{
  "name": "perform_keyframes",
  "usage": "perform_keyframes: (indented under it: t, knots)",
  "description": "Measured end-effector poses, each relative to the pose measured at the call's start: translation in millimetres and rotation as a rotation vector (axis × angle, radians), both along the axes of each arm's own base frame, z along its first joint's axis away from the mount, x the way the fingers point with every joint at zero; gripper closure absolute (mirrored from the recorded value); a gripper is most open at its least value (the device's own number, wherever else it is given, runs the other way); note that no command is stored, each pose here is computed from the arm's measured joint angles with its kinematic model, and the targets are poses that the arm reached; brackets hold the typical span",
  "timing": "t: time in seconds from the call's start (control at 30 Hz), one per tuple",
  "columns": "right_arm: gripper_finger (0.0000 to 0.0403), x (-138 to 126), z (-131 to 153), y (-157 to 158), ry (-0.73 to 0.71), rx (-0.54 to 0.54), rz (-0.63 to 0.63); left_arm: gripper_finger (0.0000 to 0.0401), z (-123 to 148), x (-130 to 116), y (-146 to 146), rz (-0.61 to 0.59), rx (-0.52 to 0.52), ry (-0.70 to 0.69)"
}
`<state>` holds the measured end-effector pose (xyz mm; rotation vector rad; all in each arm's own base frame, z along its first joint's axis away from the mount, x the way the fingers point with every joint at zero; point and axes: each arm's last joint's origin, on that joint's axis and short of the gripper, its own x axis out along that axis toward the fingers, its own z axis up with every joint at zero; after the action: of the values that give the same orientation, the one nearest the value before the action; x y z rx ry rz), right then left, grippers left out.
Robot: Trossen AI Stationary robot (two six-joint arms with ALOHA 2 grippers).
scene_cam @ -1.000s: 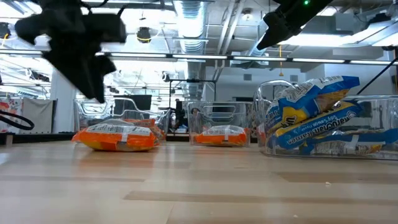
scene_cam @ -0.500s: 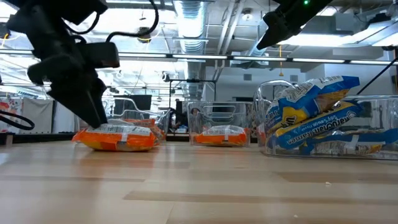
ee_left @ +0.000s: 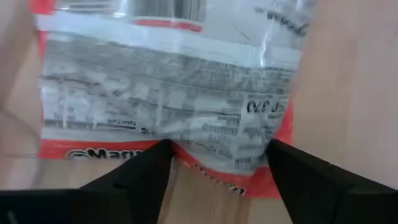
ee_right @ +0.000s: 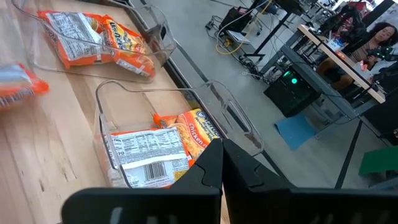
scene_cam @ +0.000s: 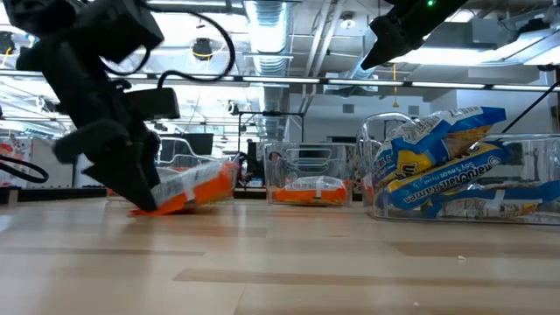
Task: Sort Maruchan noodles
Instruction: Put the orange bag into the top right transparent bin
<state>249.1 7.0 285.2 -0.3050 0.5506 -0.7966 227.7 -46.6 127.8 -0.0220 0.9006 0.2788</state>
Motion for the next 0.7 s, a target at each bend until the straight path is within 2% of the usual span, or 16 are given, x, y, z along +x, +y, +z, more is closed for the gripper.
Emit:
perform_keyframes:
  t: [0.07, 0.13, 0.27, 0.33, 0.5, 0.7]
  knots:
    - [0.0381, 0.0, 0.0, 0.0, 0.000, 0.000, 0.000, 0.0168, -7.4, 3.3, -0.7, 0.018, -0.005, 0.007]
    - [0.0381, 0.0, 0.0, 0.0, -0.001, 0.000, 0.000, 0.0207, -13.9, 5.5, -1.2, 0.046, -0.007, 0.011]
    - [0.0381, 0.0, 0.1, 0.0, -0.001, 0.000, 0.000, 0.0338, -17.7, 6.4, -3.1, 0.078, 0.029, 0.001]
    - [0.0381, 0.0, 0.0, 0.0, -0.001, 0.000, 0.000, 0.0379, -15.4, 7.0, -4.9, 0.064, 0.033, -0.018]
    - [0.0381, 0.2, 0.2, 0.0, -0.003, 0.000, 0.000, 0.0395, 3.8, 5.9, -9.1, 0.021, 0.024, -0.077]
    - [0.0381, 0.3, 0.4, 0.0, -0.006, 0.001, 0.000, 0.0398, 45.9, -3.1, -8.8, -0.019, 0.018, -0.257]
